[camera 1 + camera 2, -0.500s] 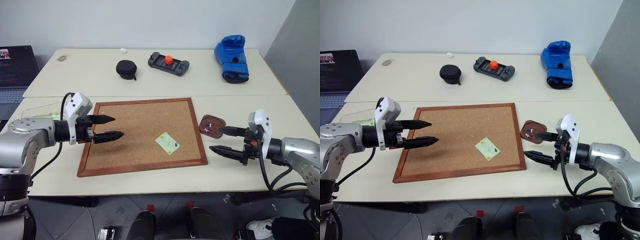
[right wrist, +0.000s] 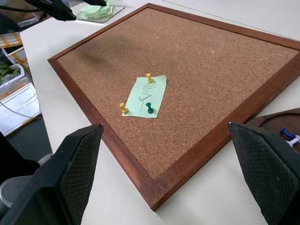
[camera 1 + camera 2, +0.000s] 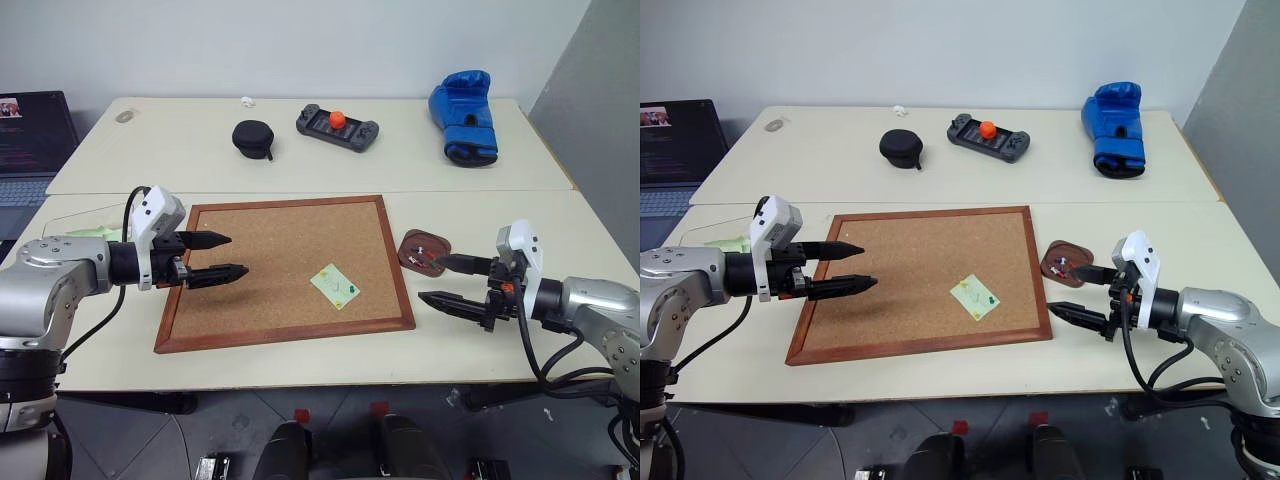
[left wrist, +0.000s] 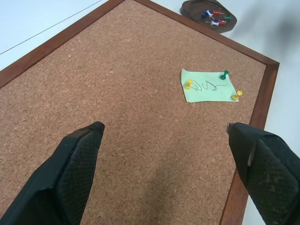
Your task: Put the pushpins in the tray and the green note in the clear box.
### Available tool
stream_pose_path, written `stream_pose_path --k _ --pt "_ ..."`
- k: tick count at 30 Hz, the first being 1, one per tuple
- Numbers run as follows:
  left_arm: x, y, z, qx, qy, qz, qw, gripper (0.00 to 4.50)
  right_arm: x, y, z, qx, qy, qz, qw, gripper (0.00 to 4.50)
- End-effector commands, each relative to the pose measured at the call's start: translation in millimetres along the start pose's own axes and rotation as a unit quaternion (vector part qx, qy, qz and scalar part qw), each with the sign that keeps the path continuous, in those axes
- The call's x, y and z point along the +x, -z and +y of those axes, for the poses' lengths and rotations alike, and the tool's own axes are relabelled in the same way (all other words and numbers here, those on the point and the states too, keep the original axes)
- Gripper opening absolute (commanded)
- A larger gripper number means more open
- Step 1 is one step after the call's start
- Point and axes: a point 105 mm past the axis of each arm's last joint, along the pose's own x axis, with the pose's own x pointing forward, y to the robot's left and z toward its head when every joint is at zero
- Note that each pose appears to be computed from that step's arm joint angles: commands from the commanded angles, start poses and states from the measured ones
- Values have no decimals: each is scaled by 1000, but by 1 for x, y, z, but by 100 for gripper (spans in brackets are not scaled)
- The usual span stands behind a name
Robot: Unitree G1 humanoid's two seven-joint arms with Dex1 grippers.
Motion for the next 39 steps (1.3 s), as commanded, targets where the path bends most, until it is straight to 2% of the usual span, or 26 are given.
stream_pose_path --k 1,6,9,18,26,30,35,39 --pt "5 -6 -2 26 5 -14 1000 447 1 -10 3 -23 -6 -13 1000 450" --pt "14 -4 -6 70 -4 -33 997 447 7 -11 10 -76 -18 -13 997 450" --pt "18 -3 -10 75 -3 -55 996 403 13 -12 17 -90 -32 -24 995 450" --pt "44 27 -22 83 1 -63 995 227 41 -6 23 -116 -61 -44 990 450" --pt "60 28 -19 70 -22 -89 993 76 73 -8 27 -128 -81 -66 986 450" --pt "68 39 -18 53 -39 -88 994 6 100 -13 26 -130 -76 -78 986 450" --pt "77 49 -21 33 -55 -88 994 3 131 -16 23 -131 -62 -77 986 450" --pt "89 77 -28 16 -52 -40 998 3 147 -14 25 -125 -65 -69 988 450"
